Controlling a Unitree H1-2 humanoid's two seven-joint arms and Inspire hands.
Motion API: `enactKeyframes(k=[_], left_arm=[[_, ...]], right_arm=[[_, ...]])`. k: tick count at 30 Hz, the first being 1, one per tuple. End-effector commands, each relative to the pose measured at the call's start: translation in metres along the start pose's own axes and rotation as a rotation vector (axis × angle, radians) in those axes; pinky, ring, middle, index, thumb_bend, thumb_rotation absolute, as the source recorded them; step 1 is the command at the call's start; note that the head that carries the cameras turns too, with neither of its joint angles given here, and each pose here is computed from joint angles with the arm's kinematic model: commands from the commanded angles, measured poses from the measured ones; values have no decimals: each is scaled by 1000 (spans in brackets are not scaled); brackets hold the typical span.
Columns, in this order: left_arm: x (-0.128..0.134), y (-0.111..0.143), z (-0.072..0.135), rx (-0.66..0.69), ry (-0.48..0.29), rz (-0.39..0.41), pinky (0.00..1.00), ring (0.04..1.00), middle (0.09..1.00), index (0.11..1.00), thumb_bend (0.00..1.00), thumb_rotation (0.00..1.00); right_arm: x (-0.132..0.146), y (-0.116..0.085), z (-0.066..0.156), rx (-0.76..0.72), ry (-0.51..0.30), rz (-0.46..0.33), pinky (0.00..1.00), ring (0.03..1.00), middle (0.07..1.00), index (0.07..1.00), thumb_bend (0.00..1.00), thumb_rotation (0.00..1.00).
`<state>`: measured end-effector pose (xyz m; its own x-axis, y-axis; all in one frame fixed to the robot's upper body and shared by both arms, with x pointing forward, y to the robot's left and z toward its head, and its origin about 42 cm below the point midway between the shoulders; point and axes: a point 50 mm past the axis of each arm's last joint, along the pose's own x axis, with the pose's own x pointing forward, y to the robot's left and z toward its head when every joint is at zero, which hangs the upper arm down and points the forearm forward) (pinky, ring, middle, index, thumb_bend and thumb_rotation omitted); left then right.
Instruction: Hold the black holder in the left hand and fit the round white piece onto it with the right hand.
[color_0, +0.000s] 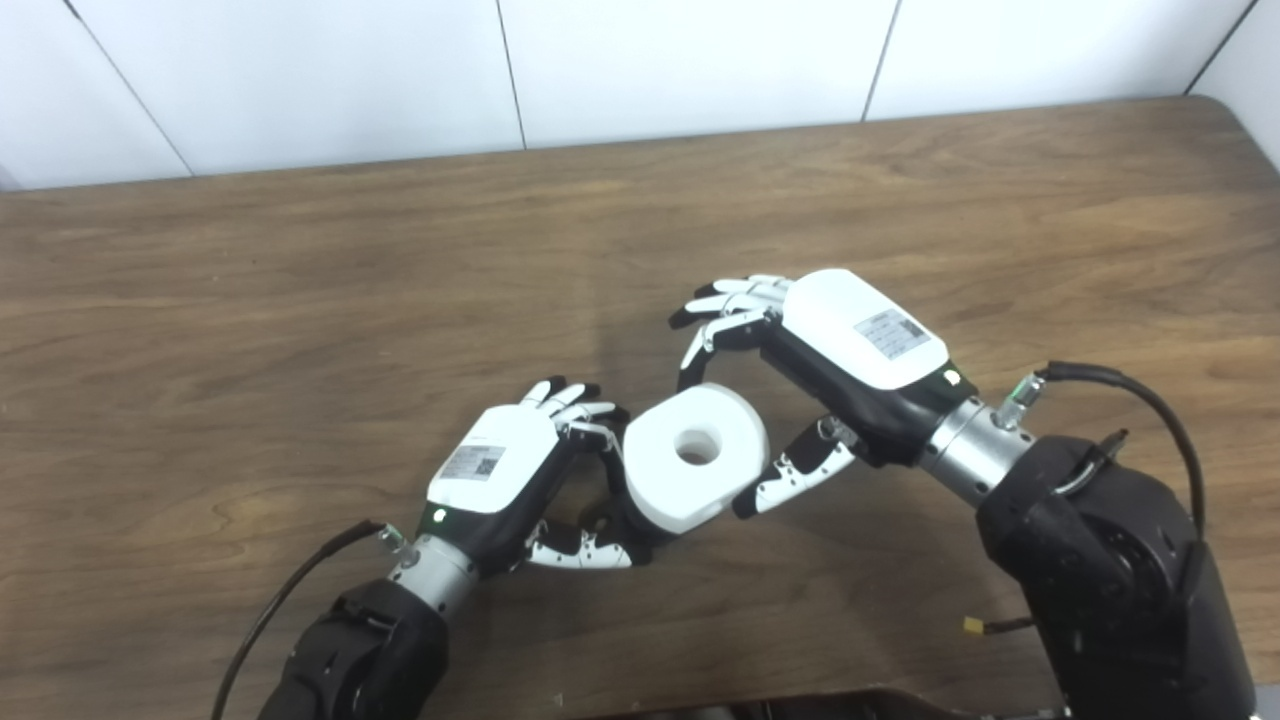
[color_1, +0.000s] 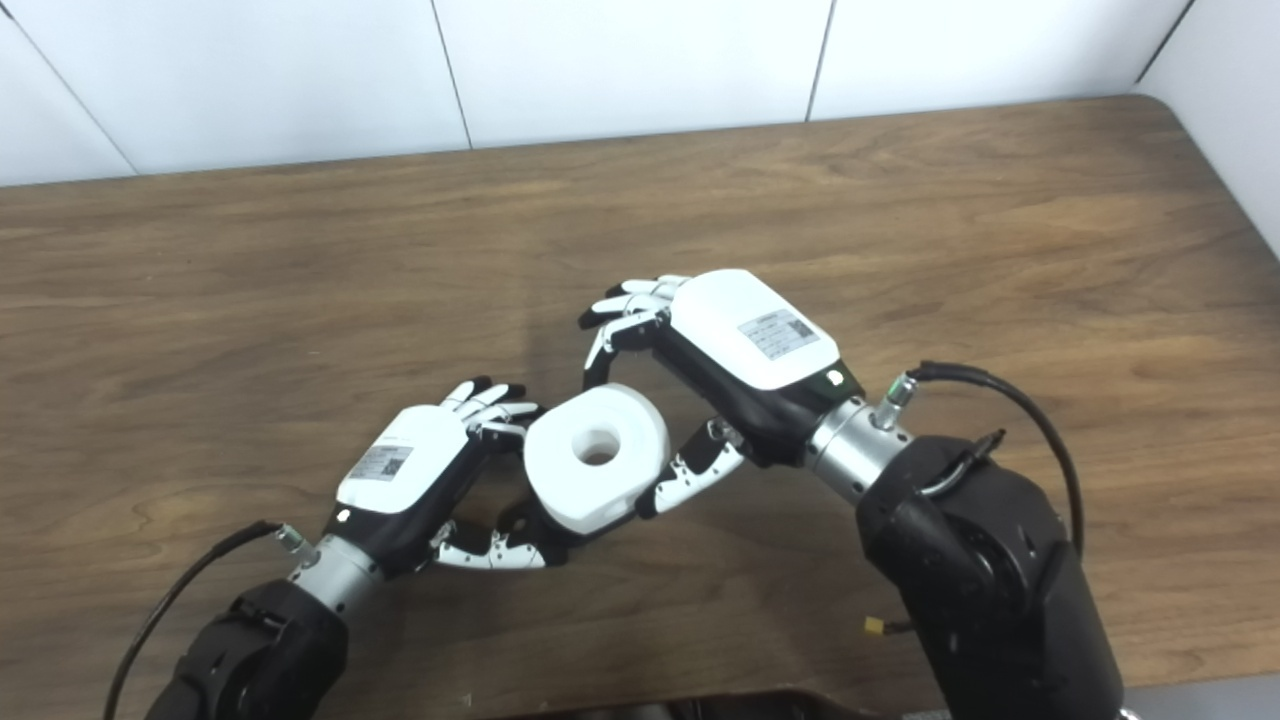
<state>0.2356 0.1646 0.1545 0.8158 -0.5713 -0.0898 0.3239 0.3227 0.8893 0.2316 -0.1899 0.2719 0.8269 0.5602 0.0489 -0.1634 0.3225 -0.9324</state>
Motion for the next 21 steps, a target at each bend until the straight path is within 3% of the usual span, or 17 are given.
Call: enactKeyframes(k=[1, 21], left_arm=[[1, -7, 3, 12, -7, -54, 986, 932, 823, 485, 519, 58], [2, -7, 4, 10, -3, -58, 993, 937, 829, 485, 518, 59]], right_arm=[[1, -7, 5, -30, -37, -57, 879, 877, 814, 481, 520, 148], [7, 0, 9, -7, -46, -74, 883, 881, 805, 481, 521, 148]])
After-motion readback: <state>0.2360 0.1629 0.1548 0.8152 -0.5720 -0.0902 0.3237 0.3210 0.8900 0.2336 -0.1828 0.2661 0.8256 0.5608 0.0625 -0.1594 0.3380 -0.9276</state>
